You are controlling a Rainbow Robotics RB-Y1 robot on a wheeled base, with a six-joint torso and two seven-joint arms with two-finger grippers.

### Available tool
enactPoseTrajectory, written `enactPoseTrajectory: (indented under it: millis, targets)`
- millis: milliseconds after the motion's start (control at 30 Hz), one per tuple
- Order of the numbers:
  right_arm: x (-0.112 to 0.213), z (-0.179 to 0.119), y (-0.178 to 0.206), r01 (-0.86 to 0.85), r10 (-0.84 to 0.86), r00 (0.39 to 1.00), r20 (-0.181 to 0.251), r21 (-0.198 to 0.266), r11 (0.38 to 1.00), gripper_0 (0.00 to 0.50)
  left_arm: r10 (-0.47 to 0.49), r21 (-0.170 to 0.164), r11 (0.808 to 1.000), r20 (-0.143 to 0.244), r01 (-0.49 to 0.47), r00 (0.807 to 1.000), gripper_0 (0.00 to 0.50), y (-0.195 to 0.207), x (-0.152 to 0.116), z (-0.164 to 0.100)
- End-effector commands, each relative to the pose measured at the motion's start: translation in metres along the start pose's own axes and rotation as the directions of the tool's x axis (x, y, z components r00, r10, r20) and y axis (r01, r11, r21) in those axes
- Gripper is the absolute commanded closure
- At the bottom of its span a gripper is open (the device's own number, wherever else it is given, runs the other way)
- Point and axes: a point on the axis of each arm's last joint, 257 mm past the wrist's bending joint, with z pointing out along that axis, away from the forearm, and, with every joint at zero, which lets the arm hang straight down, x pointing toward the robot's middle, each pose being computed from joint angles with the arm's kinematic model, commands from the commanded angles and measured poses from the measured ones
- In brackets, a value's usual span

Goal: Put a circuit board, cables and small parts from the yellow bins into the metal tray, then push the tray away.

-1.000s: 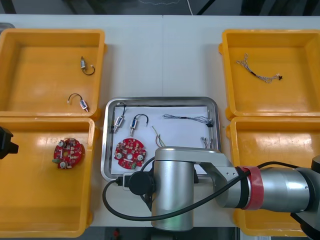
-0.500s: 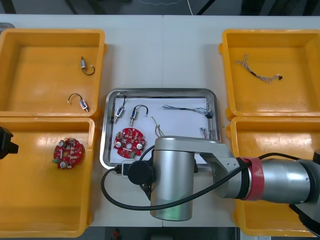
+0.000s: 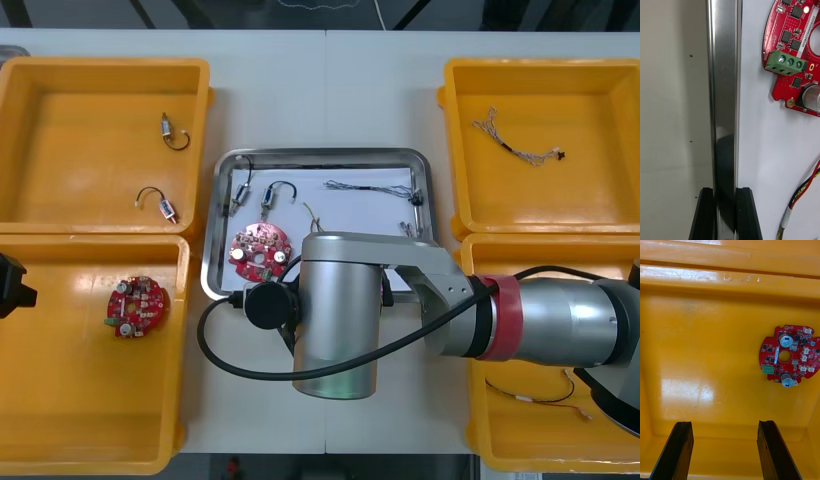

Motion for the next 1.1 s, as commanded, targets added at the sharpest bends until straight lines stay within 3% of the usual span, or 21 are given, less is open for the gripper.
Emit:
enactPoseTrajectory:
  millis: [33, 433, 1100]
  targets:
    - [-0.002, -0.011, -0.045, 0.000, 0.000, 1.000, -0.003, 0.071, 0.997, 0.500, 0.080, -0.041, 0.996, 0.033, -0.079, 0.996, 0.000, 0.013, -0.007, -0.014]
    - [-0.002, -0.014, -0.085, -0.009, 0.012, 0.999, -0.039, 0.093, 0.996, 0.500, 0.080, -0.041, 0.996, 0.033, -0.079, 0.996, 0.000, 0.013, -0.007, -0.014]
    - [-0.014, -0.017, -0.128, 0.014, -0.009, 0.999, -0.033, 0.152, 0.988, 0.500, 0.080, -0.041, 0.996, 0.033, -0.079, 0.996, 0.000, 0.013, -0.007, -0.014]
